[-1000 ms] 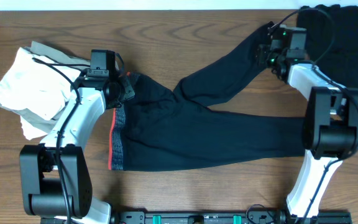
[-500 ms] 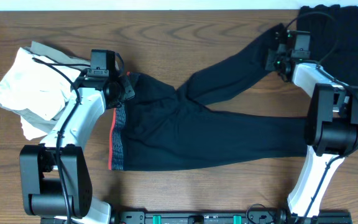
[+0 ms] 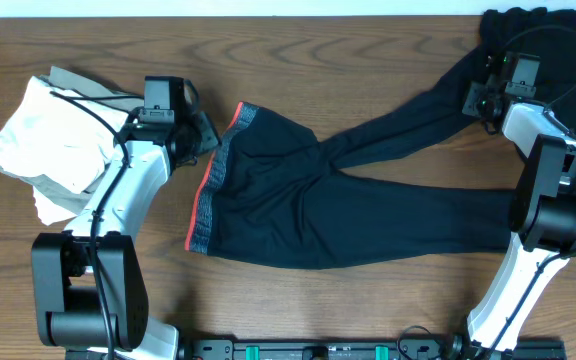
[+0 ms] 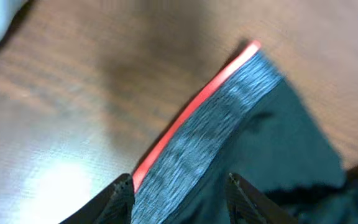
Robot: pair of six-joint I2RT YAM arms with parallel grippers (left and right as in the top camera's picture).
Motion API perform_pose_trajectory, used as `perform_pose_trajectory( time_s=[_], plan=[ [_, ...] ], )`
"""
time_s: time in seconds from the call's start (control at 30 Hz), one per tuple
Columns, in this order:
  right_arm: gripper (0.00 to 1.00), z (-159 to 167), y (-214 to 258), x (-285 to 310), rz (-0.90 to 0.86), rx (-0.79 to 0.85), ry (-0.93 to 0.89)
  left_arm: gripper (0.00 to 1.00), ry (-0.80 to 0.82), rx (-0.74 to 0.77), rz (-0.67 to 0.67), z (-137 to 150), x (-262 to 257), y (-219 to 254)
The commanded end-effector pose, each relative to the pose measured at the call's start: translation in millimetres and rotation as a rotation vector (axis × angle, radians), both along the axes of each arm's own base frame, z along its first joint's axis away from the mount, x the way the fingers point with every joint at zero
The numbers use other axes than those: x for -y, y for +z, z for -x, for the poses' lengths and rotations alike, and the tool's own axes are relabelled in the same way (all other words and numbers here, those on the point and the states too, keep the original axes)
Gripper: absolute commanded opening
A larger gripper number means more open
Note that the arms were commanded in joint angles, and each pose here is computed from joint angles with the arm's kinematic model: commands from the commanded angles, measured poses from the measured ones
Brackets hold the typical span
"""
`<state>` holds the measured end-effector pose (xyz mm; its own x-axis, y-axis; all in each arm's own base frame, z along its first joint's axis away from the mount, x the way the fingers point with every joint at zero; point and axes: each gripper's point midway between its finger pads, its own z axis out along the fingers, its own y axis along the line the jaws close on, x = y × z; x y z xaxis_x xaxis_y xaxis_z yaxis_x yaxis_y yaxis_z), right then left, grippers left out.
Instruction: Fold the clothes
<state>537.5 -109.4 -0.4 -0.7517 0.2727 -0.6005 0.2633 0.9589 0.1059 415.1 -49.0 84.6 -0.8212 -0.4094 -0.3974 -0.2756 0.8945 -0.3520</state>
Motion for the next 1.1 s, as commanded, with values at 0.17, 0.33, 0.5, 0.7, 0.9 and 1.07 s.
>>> perform_pose_trajectory(
  time_s=[0.17, 0.33, 0.5, 0.7, 0.9, 1.07],
  plan=[
    [0.52, 10.0, -5.5, -37.5, -0.061, -0.046, 0.071, 0.51, -0.075, 0.045, 0.114, -16.3, 22.9, -2.9],
    [0.56, -3.9, 86.3, -52.0, -0.021, 0.112, 0.114, 0.51, -0.112, 0.058, 0.143, -24.3, 35.4, -12.9],
    [0.55, 14.9, 173.7, -62.8, 0.003, 0.215, 0.134, 0.51, -0.205, 0.141, 0.106, -40.5, 50.4, -16.7],
    [0.55, 53.5, 225.5, -76.7, 0.005, 0.224, 0.154, 0.51, -0.248, 0.162, 0.087, -53.3, 60.5, -45.2],
    [0.55, 78.1, 242.6, -84.6, 0.001, 0.204, 0.166, 0.50, -0.260, 0.132, 0.079, -56.5, 60.8, -81.9],
    [0.55, 83.8, 242.5, -85.6, -0.003, 0.189, 0.166, 0.49, -0.293, 0.094, 0.045, -49.8, 58.2, -101.5]
  ],
)
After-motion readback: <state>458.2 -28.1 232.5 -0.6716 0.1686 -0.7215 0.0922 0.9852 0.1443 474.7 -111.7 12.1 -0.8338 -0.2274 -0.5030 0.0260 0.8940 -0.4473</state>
